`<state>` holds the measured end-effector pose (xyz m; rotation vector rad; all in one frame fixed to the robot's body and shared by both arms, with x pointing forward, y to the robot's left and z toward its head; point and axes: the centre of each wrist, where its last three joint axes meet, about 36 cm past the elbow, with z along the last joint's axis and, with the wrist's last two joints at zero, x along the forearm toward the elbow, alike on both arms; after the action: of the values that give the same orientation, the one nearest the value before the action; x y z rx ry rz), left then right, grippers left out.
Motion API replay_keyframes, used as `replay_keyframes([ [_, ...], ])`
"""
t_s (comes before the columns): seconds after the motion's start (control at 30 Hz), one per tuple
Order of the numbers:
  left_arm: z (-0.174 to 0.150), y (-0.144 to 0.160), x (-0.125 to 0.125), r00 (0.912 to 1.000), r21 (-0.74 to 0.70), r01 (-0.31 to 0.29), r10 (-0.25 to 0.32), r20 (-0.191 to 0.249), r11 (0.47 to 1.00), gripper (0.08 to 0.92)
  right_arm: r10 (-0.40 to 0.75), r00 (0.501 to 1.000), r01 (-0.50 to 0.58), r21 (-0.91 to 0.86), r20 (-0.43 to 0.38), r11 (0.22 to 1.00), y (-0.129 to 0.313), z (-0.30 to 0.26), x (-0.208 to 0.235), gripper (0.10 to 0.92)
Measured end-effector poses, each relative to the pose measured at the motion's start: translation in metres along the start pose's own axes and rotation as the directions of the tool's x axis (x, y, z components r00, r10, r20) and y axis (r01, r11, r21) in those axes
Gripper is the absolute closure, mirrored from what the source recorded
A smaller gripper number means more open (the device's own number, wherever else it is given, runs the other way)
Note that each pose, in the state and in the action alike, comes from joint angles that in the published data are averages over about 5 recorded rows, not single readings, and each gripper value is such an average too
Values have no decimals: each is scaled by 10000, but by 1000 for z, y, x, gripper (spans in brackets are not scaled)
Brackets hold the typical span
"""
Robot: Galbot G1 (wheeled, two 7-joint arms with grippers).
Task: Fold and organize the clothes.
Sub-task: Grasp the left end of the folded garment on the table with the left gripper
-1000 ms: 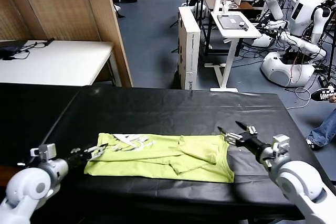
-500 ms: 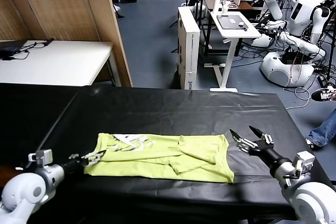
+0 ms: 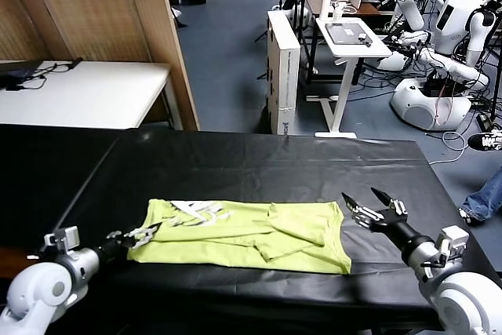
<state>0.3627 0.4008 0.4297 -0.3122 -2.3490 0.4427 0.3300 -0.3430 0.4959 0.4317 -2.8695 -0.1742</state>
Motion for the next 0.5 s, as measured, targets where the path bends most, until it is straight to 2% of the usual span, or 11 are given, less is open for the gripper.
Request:
replay_keyframes([
  [0.23, 4, -3, -2, 9999, 107, -110, 110, -30, 9999, 171, -39, 10000, 39, 5, 44, 10000, 1, 1, -3, 115],
  [0.3, 4, -3, -2, 9999, 124, -110, 110, -44, 9999, 217, -60, 10000, 60, 19, 67, 10000, 2, 1, -4, 115],
  [0.43, 5, -4, -3, 9999, 158, -66, 67, -76, 9999, 363, -98, 9999, 98, 29, 113, 9999, 4, 1, -6, 115],
  [0.5, 6, -4, -3, 10000, 169, -7, 8, -98, 9999, 466, -114, 9998, 113, 40, 131, 9999, 5, 1, -7, 115],
])
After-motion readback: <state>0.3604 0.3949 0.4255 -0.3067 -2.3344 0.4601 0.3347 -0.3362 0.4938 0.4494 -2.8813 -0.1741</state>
